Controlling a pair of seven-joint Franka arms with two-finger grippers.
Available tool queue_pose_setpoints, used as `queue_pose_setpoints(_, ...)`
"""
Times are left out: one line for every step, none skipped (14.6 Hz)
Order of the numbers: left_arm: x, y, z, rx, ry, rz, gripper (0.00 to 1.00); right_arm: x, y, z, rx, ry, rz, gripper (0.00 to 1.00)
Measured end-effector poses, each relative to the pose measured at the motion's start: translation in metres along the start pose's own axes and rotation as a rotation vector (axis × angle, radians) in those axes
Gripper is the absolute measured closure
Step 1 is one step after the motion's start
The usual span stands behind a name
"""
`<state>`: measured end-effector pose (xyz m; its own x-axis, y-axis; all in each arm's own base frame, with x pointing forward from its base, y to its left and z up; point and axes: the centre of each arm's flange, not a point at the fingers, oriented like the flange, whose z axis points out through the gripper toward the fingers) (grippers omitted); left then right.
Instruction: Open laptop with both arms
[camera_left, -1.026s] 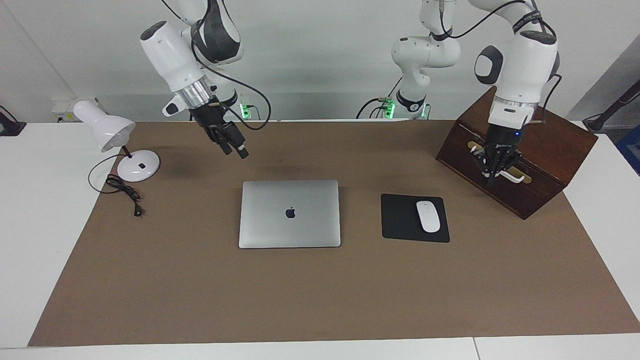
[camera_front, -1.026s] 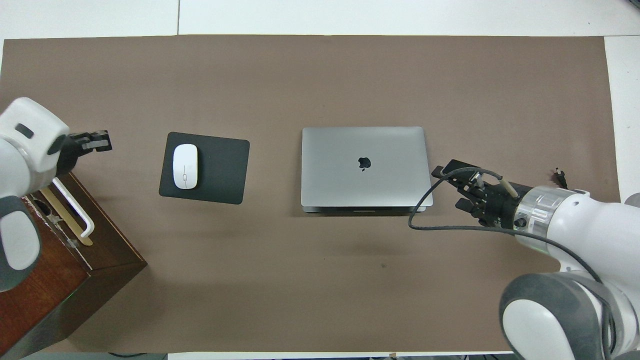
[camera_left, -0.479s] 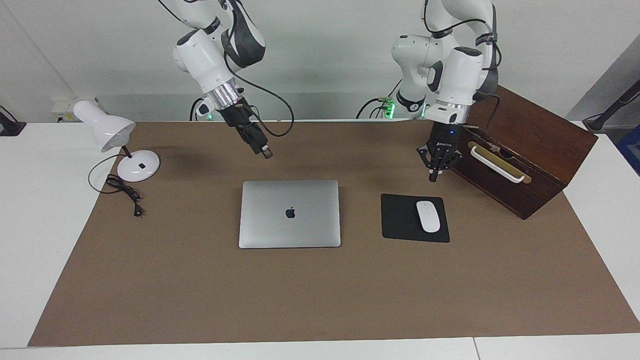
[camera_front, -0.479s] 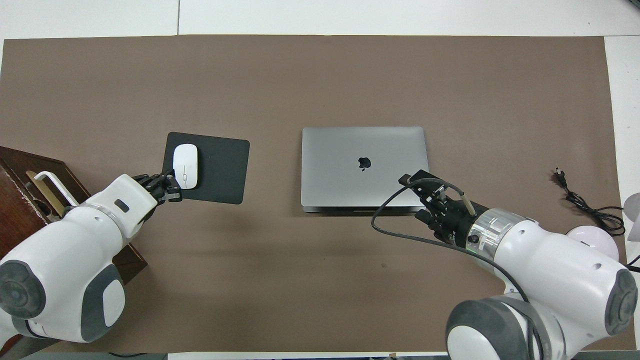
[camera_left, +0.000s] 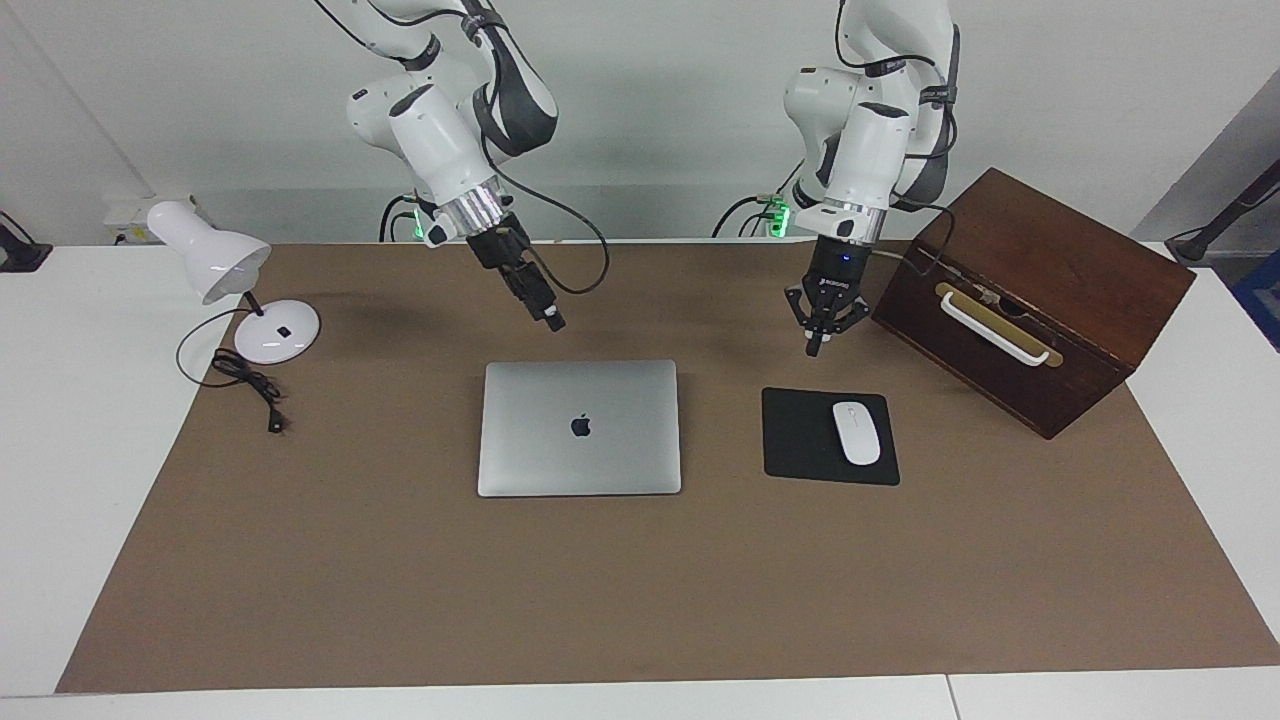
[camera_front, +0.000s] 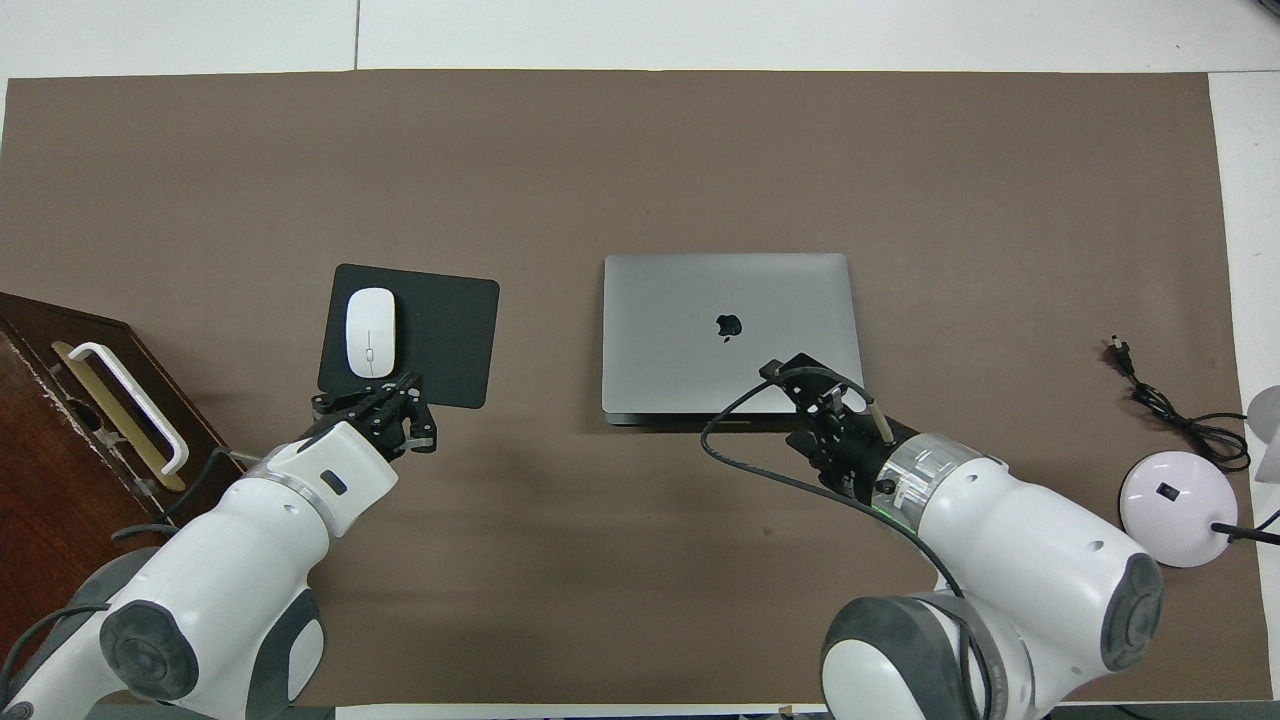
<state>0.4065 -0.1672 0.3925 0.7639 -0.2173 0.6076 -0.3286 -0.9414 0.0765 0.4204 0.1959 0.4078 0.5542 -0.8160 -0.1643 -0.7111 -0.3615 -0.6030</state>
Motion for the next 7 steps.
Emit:
queue_pose_setpoints(-0.002, 0.007, 0.0, -0.01, 0.01, 0.013, 0.99, -0.007, 0.003, 0.006, -0.003, -0.01, 0.013, 0.0)
queue_pose_setpoints(-0.005, 0.015, 0.002, -0.021, 0.016, 0.028, 0.99, -0.015, 0.005, 0.011, -0.005, -0.023, 0.026, 0.0)
queue_pose_setpoints(-0.008, 0.022, 0.005, -0.032, 0.021, 0.042, 0.99, -0.023, 0.008, 0.015, -0.003, -0.031, 0.038, 0.0)
queue_pose_setpoints(-0.012, 0.03, 0.007, -0.041, 0.023, 0.056, 0.99, -0.029, 0.011, 0.017, 0.005, -0.03, 0.047, 0.0)
queue_pose_setpoints(-0.016, 0.036, 0.011, -0.05, 0.025, 0.07, 0.99, -0.035, 0.014, 0.02, 0.008, -0.029, 0.055, 0.0)
queue_pose_setpoints(-0.021, 0.043, 0.015, -0.059, 0.028, 0.084, 0.99, -0.039, 0.017, 0.023, 0.012, -0.025, 0.063, 0.0)
queue_pose_setpoints(-0.025, 0.05, 0.02, -0.068, 0.033, 0.097, 0.99, -0.041, 0.02, 0.025, 0.018, -0.017, 0.075, 0.0)
